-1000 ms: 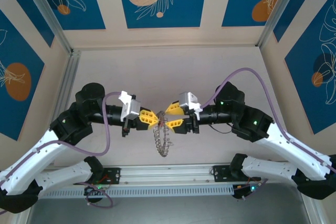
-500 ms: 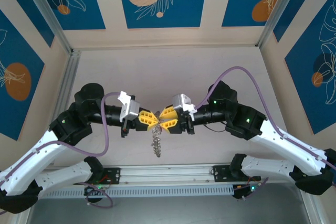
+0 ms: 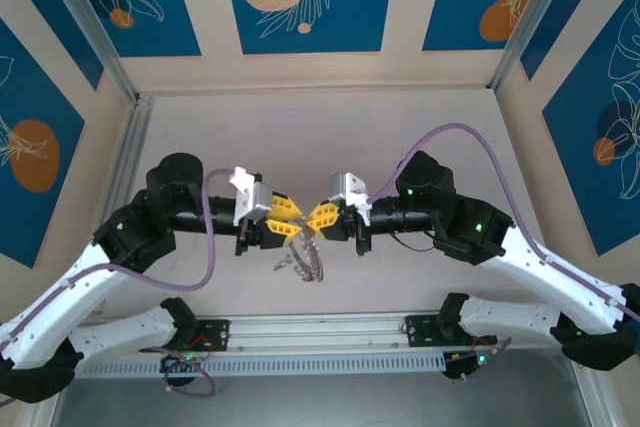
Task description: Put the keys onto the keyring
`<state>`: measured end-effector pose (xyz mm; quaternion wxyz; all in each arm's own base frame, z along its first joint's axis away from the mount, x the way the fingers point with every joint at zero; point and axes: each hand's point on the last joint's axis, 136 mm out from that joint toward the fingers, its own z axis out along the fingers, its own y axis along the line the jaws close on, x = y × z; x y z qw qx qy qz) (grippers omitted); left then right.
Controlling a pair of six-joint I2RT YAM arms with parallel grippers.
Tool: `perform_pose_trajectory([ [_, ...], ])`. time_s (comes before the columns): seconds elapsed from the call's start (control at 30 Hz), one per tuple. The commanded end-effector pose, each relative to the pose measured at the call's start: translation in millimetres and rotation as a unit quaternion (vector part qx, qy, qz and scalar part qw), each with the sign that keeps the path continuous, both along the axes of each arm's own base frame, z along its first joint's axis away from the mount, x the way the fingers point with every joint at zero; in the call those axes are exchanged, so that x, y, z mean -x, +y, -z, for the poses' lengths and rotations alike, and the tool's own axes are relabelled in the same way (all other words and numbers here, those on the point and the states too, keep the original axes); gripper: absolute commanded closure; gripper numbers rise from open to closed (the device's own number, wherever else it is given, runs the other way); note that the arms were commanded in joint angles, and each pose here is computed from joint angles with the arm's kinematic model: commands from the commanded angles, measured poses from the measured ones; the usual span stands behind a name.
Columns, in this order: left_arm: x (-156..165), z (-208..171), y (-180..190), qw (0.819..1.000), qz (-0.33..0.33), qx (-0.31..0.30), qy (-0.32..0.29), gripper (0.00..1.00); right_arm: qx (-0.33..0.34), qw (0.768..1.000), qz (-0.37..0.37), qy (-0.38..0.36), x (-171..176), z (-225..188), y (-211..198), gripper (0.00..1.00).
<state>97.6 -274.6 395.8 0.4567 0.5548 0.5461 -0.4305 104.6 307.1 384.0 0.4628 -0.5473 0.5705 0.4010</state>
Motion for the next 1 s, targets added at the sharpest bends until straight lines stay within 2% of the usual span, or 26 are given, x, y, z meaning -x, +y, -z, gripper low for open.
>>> perform_pose_trajectory([
  [0.0, -15.2, 6.4, 10.9, 0.997, -0.055, -0.050, -0.024, 0.62, 0.027, 0.998, 0.058, -0.023, -17.7, -3.9, -9.8, 1.00],
  [0.1, -26.1, 9.5, 13.1, 0.993, -0.081, -0.073, -0.035, 0.62, 0.053, 0.995, 0.078, -0.029, -25.6, 1.6, -10.5, 1.00],
  [0.37, -35.5, 9.7, 8.4, 0.990, -0.095, -0.086, -0.052, 0.62, 0.120, 0.985, 0.109, -0.052, -39.6, 17.5, -0.9, 1.00],
  [0.83, -37.6, 27.7, 0.7, 0.989, -0.079, -0.118, -0.049, 0.63, 0.121, 0.988, 0.074, -0.057, -28.8, 14.3, 9.3, 1.00],
  [0.97, -37.1, 32.1, -1.2, 0.989, -0.074, -0.123, -0.046, 0.70, 0.119, 0.989, 0.069, -0.057, -26.7, 14.0, 9.3, 1.00],
])
